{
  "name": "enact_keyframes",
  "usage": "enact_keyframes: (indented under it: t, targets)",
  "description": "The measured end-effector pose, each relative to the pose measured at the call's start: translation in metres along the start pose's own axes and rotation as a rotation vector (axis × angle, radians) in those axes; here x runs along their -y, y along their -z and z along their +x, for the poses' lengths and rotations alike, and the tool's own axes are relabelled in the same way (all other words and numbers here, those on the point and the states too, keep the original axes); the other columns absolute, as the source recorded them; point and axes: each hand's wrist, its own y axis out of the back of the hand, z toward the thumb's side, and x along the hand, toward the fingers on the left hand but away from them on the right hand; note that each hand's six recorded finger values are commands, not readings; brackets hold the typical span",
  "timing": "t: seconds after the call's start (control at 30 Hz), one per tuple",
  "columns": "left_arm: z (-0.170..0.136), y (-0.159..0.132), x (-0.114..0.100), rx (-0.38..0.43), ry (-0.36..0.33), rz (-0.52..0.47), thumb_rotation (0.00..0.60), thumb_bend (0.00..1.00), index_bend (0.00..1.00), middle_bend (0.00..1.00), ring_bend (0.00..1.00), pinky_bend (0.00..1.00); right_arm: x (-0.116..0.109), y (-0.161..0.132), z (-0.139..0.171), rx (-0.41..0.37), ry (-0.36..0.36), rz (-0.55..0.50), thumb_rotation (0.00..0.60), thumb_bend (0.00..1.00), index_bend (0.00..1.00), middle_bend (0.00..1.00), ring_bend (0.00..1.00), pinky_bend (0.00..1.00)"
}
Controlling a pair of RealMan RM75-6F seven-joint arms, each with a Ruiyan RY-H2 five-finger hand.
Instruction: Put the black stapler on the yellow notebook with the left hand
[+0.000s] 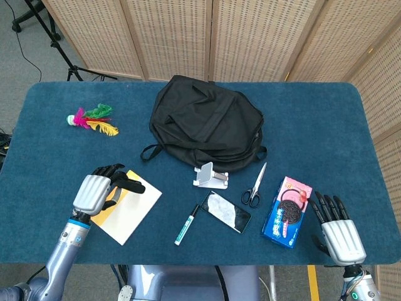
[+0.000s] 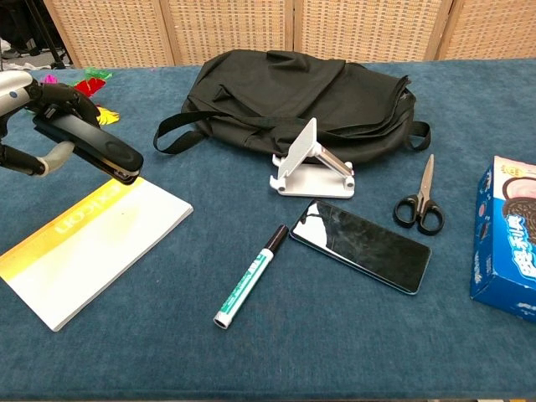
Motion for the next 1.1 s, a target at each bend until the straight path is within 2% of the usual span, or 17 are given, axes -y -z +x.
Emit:
enact_keyframes:
  t: [0.5, 1.1]
  targets:
    - [-0.03, 0.016, 0.024, -0.027, 0.074, -0.026, 0.6, 0.55, 0.64, 0.28, 0.25, 0.28, 0.0, 0.0, 0.0, 0.002, 0.001, 0.0, 0.6, 0.34, 0.07, 0.0, 0.0, 0.0]
    - [-0.04, 0.029, 0.041, -0.038, 0.087, -0.05, 0.6, 0.55, 0.64, 0.28, 0.25, 0.28, 0.001, -0.001, 0.0, -0.002, -0.004, 0.003, 0.6, 0.34, 0.07, 0.0, 0.0, 0.0]
